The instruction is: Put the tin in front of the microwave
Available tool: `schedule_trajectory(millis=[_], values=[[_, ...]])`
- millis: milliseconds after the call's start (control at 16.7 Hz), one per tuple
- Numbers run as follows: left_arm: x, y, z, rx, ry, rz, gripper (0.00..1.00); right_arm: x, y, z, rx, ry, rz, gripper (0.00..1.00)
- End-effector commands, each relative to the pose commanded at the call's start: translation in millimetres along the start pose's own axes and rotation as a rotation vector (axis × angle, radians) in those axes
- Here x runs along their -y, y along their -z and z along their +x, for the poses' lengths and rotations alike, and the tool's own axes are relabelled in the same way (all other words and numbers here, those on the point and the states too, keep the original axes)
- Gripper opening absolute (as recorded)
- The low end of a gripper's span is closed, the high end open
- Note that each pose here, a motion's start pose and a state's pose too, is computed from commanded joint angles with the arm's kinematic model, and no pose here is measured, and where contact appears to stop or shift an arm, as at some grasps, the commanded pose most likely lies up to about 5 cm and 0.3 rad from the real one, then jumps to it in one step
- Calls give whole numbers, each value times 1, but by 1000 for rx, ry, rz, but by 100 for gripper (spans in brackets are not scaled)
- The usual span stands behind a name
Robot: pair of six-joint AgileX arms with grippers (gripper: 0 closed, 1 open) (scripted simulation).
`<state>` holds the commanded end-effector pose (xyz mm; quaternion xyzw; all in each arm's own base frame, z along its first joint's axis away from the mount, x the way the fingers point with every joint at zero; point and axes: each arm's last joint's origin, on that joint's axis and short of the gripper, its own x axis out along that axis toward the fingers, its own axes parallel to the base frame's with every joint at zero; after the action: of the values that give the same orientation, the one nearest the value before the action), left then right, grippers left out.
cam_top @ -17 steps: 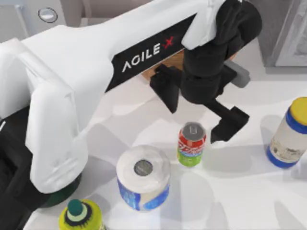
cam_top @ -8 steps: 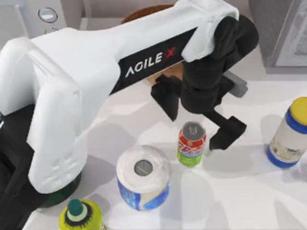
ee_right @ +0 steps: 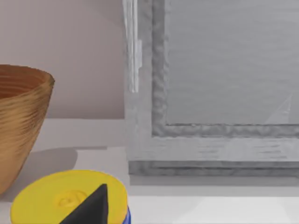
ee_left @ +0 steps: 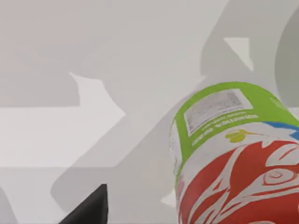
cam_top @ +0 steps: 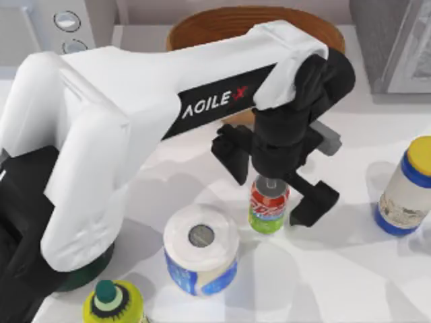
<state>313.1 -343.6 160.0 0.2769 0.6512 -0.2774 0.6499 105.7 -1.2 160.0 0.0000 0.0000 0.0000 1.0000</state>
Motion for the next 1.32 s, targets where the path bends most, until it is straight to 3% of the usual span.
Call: schedule_trajectory(millis=[780,1320], values=[[0,0,0,0,0,0,2,0,0,0,0,0,0,100],[0,0,0,0,1,0,0,0,0,0,0,0,0,100]])
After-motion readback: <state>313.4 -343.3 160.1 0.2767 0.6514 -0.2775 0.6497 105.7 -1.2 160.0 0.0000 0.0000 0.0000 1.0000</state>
